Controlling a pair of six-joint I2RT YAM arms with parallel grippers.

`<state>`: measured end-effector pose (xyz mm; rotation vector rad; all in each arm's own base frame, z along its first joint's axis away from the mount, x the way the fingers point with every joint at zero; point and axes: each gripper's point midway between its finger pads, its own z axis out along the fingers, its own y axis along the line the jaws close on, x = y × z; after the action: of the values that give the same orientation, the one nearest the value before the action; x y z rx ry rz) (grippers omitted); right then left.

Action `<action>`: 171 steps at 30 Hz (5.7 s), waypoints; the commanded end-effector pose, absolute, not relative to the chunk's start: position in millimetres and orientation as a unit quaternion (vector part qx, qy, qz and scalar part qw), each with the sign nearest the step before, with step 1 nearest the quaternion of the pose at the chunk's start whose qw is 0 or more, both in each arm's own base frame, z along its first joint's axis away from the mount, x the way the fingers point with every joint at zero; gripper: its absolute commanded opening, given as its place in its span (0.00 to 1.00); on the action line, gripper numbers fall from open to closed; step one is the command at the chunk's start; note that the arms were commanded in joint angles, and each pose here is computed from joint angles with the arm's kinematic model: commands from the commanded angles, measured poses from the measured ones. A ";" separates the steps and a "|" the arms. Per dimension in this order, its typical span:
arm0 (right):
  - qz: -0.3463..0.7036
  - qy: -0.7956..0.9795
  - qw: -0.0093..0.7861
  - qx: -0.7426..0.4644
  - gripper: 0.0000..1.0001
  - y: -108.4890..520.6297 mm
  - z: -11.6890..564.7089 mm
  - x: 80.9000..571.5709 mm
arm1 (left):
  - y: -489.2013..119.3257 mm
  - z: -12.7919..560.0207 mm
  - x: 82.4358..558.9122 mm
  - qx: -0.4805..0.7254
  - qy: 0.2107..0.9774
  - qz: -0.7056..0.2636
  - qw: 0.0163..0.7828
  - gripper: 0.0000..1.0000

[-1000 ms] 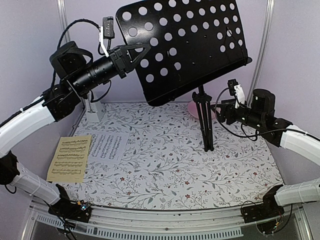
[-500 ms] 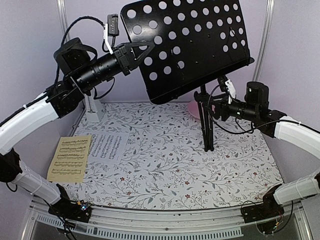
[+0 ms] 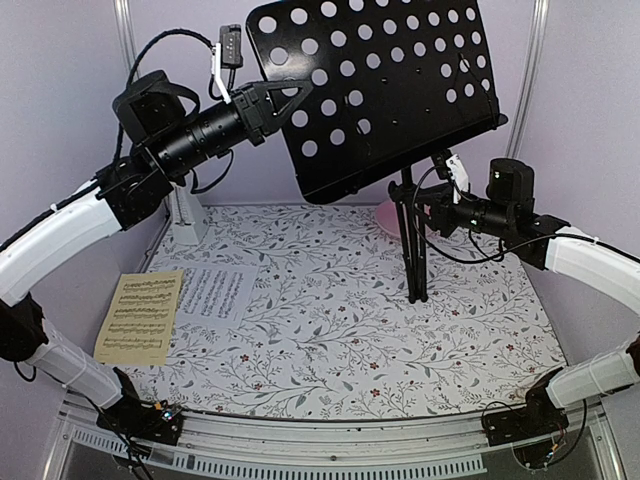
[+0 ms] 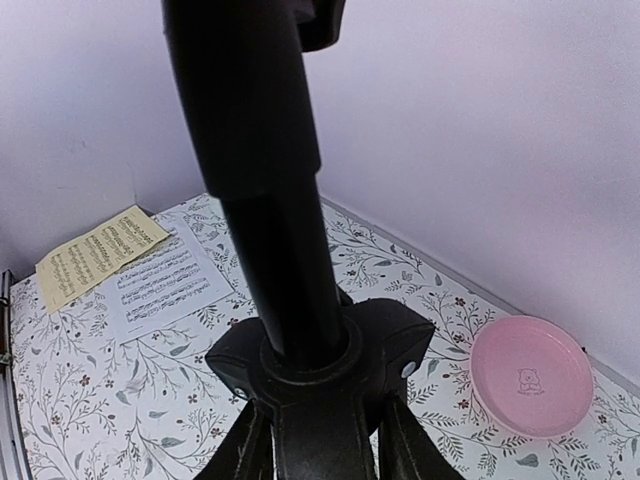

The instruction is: Set up the instrument practice props

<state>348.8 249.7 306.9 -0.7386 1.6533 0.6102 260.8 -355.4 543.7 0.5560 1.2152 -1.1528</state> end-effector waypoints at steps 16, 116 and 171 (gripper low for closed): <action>0.225 0.718 0.580 -0.312 0.40 235.6 292.8 346.4 | -313.0 646.3 224.4 0.228 0.385 -0.520 0.727 0.00; 0.312 0.549 0.709 -0.313 0.00 281.2 396.9 300.3 | -433.4 251.3 339.4 0.351 0.631 -0.321 0.612 0.00; 0.365 0.670 0.522 -0.381 0.88 313.0 209.3 282.9 | -384.6 249.0 365.8 0.407 0.647 -0.292 0.576 0.00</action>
<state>279.0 310.3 224.8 -0.9280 1.6032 0.8595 349.5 -395.7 230.0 0.9792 1.5454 -0.7876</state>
